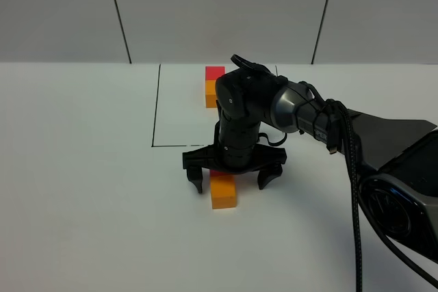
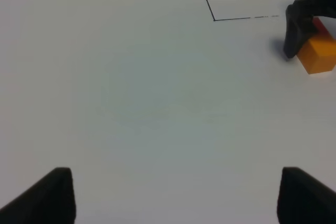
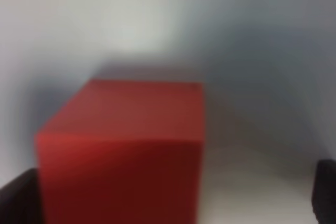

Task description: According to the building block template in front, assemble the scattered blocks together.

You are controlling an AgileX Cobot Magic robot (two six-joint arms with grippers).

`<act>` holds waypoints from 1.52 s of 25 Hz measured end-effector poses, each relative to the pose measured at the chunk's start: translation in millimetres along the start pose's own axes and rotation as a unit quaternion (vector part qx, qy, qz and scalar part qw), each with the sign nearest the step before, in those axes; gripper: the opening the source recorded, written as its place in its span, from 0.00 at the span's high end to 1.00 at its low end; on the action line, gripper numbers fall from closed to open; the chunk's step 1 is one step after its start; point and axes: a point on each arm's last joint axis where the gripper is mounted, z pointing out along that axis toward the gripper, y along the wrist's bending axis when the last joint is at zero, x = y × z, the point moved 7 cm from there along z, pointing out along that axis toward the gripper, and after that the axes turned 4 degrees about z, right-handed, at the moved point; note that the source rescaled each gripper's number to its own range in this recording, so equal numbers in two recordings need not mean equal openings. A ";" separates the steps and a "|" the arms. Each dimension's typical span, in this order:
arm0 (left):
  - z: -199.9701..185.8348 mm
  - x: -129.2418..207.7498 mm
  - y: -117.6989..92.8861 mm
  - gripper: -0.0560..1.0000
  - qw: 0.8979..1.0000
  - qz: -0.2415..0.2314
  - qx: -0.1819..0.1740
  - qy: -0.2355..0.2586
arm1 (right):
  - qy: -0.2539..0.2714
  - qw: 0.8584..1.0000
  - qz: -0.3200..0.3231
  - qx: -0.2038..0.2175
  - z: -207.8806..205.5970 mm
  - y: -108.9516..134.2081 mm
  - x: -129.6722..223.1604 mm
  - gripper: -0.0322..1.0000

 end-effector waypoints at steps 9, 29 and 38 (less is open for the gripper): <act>0.0 0.0 0.0 0.28 1.000 -0.001 0.000 0.000 | -0.060 0.997 -0.023 -0.036 -78.6 7.5 -7.7 0.00; 0.0 0.0 0.0 0.28 1.000 -0.001 0.000 0.000 | -0.158 0.969 0.176 0.070 -199.0 -268.7 -35.4 0.00; 0.0 0.0 0.0 0.28 1.000 -0.001 0.000 0.000 | -0.187 0.958 0.196 0.092 -224.2 -295.7 117.2 0.00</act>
